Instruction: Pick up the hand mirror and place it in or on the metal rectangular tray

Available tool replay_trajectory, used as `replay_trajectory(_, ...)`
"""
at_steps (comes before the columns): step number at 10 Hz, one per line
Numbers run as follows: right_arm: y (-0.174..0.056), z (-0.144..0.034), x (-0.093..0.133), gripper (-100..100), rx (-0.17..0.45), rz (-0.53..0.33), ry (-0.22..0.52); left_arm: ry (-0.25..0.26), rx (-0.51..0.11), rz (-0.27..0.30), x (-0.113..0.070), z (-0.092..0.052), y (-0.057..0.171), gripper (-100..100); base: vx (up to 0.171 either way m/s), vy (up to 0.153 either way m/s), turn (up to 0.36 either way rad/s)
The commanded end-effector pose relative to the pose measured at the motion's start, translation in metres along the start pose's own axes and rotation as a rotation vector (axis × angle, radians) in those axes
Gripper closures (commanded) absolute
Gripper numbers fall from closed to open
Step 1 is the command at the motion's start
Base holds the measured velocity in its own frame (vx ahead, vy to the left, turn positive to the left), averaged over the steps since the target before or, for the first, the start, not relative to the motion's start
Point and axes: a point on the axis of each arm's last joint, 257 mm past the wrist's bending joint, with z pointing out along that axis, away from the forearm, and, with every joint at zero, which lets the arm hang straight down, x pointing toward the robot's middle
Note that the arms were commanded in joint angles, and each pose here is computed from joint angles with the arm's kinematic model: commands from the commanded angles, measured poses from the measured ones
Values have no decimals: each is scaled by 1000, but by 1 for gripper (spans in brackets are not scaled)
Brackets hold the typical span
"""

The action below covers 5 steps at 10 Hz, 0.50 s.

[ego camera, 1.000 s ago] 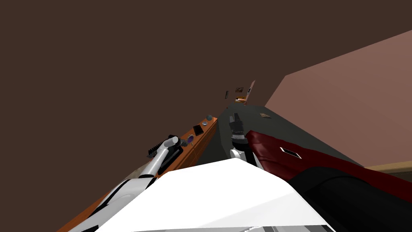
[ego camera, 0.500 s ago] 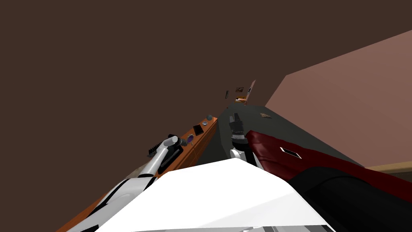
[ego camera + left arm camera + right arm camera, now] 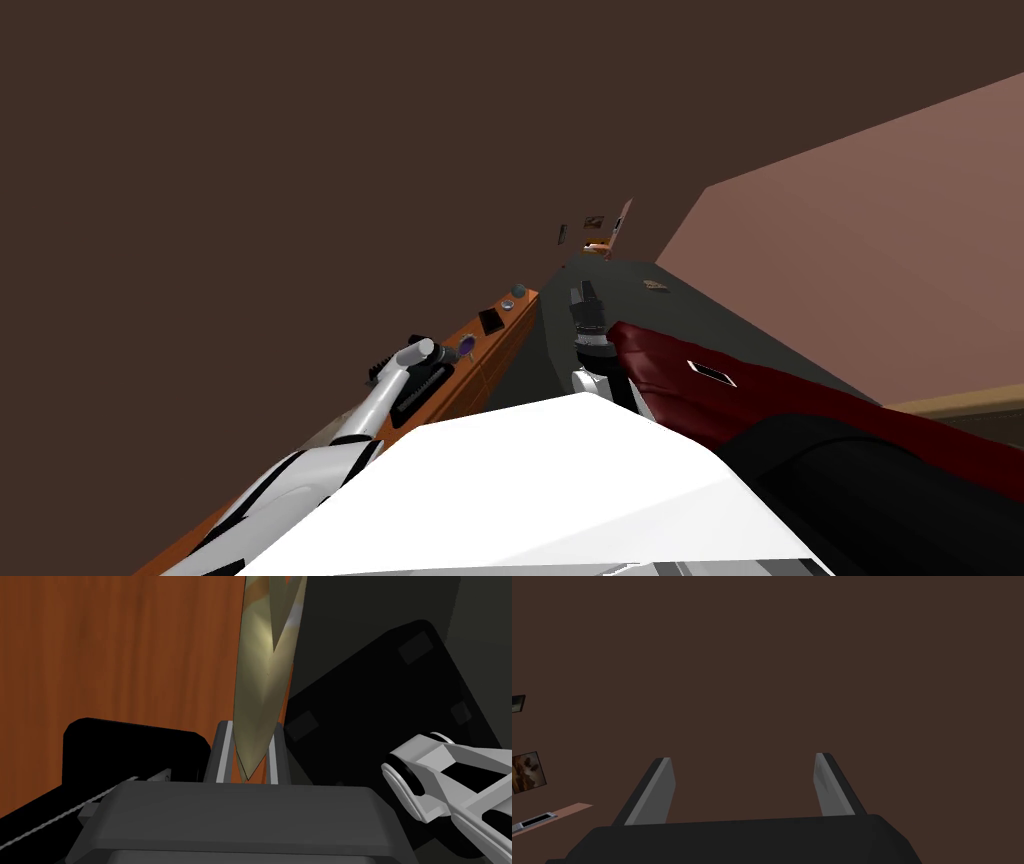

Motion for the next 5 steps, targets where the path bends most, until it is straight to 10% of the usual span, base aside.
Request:
replay_trajectory(1,0,0,0,0,0,0,0,-7,21,-35,-11,-11,-18,100,-93,-52,-46)
replay_trajectory(5,0,0,0,0,0,0,0,-17,71,-118,-42,-38,-63,100,-73,-36,-50)
